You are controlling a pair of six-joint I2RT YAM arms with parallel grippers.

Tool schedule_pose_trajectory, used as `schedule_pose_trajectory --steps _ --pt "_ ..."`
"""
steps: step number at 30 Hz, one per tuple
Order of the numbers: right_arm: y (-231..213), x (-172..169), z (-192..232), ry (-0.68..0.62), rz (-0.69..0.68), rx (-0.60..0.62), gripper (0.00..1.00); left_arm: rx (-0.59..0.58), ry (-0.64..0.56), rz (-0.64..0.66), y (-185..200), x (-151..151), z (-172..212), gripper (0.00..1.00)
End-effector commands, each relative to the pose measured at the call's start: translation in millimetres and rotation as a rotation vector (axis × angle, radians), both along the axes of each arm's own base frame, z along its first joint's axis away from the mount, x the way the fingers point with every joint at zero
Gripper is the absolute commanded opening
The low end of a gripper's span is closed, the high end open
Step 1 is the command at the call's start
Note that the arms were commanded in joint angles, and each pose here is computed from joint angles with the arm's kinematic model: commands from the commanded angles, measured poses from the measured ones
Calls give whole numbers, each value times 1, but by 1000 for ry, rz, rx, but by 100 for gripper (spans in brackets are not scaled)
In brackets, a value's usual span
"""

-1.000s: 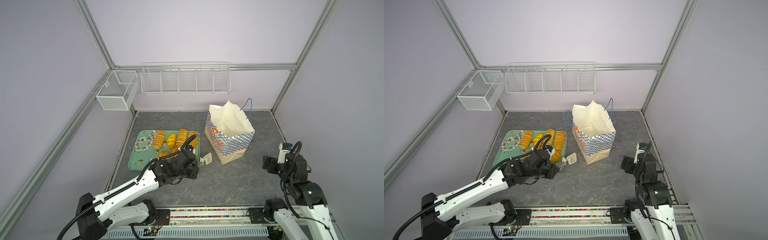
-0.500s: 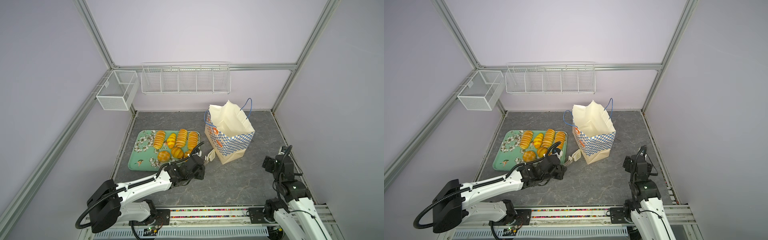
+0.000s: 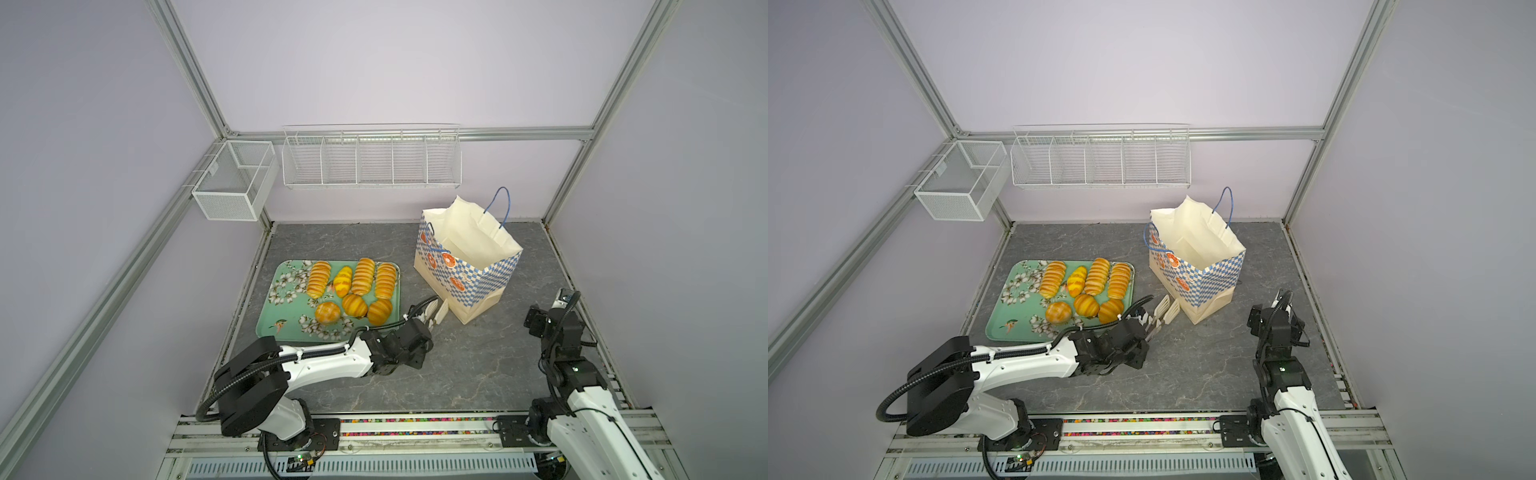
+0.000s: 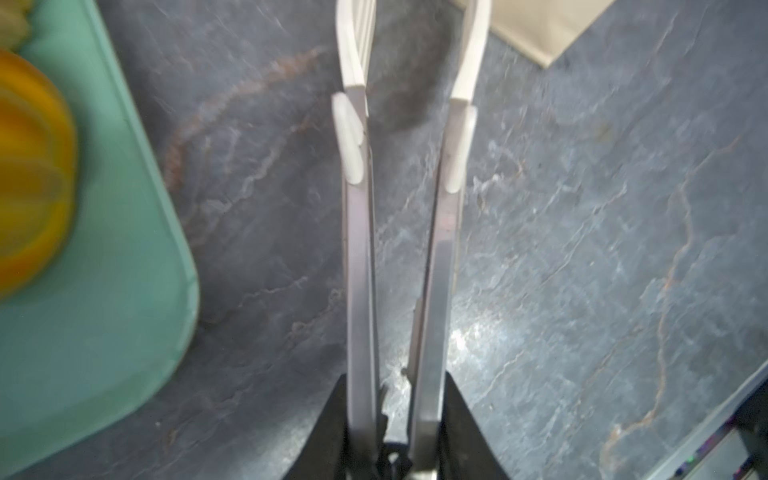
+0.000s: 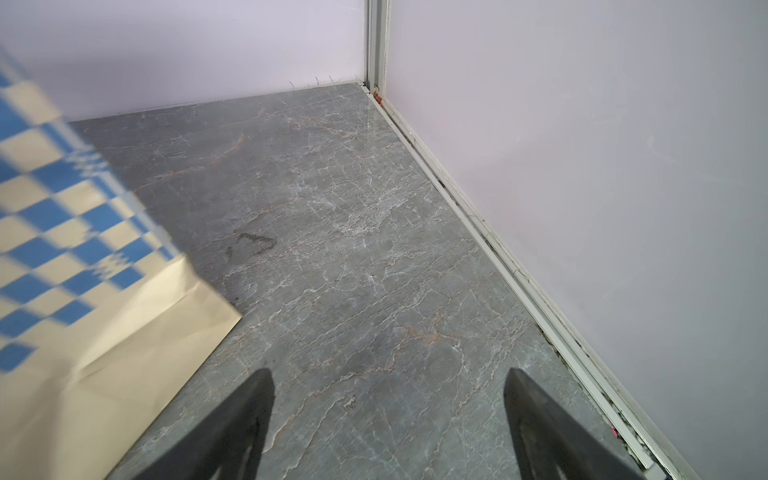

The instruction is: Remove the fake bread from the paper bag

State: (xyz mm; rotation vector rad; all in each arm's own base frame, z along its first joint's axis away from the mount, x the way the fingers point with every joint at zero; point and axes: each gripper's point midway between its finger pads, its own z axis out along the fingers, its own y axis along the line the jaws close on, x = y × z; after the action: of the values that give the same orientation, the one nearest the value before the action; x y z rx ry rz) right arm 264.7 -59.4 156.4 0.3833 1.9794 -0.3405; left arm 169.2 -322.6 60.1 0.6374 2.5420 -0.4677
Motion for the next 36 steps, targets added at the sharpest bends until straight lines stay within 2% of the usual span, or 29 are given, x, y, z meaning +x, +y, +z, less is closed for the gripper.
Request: schedule_pose_trajectory --steps 1,4,8,16,21,26,30,34,36 --pt "3 8 8 -47 31 -5 89 38 33 -31 4 -9 -8 32" --pt "3 9 10 -64 38 0 89 51 37 -33 6 -11 -10 35" --pt "0 10 9 -70 29 2 89 43 30 -35 7 -13 -4 43" --pt "-4 14 9 -79 17 18 89 40 -2 -22 18 -12 9 47" --pt "-7 18 13 -114 9 26 89 55 -84 9 34 -2 43 47" --pt "-10 26 14 -146 -2 57 89 109 -261 70 63 28 99 51" --pt "-11 34 10 -144 9 62 89 101 -309 163 99 64 133 53" --pt "-7 45 1 -150 46 77 89 10 -403 266 135 102 178 56" --pt "-4 51 -3 -157 63 87 89 -48 -443 326 155 119 200 62"
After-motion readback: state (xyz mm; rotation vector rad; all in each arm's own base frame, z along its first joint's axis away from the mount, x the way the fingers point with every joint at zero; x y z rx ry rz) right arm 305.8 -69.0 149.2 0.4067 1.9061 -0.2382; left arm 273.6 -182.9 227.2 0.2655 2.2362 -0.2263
